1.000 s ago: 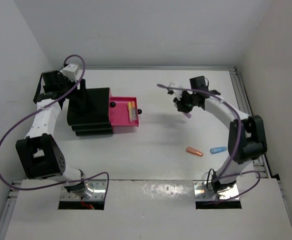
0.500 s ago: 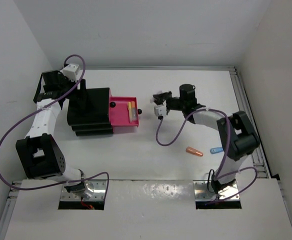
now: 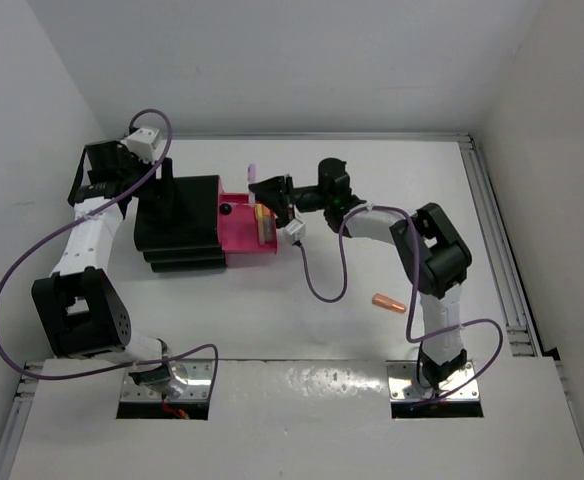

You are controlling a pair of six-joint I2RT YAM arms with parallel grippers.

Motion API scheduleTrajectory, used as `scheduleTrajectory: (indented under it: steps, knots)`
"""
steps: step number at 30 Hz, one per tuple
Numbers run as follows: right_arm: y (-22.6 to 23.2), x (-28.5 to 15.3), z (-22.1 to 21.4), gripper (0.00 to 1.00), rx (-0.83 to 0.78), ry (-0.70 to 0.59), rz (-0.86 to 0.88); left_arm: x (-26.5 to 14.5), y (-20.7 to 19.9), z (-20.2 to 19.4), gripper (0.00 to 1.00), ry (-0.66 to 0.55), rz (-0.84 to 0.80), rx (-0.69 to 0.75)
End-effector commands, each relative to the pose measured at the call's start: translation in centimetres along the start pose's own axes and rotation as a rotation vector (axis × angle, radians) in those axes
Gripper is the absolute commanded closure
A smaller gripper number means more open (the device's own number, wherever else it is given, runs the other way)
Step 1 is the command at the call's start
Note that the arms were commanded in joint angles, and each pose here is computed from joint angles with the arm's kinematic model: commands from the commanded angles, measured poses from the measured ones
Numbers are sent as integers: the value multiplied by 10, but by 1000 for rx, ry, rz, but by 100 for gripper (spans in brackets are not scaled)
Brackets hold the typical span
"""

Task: Sort the stationery into containers
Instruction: Place the stationery in the storage box.

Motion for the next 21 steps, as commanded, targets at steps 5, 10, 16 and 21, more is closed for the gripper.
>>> scheduleTrajectory:
  steps: [5,10,16,21]
  knots:
    - [10,23,27,100,-66,-107,150,5,-36,-61,21,269,-132,-110]
    - [46,19,36,100,-5,-82,286,7,-36,-62,21,268,-139,-111]
    - [60,26,20,100,-18,-48,327,6,-37,-61,21,267,-141,-102]
    - [61,36,11,100,-36,-27,339,3,-38,-65,21,270,-142,-93]
Point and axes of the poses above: each gripper's point midway between its finger pads, its own x axis out along the fingers, its own y axis along the line the jaws close on, z = x × y, the point moved 6 cm from there along -x, back along the fingers, and after that the axes turned 13 degrees about x, right-handed, at the moved point
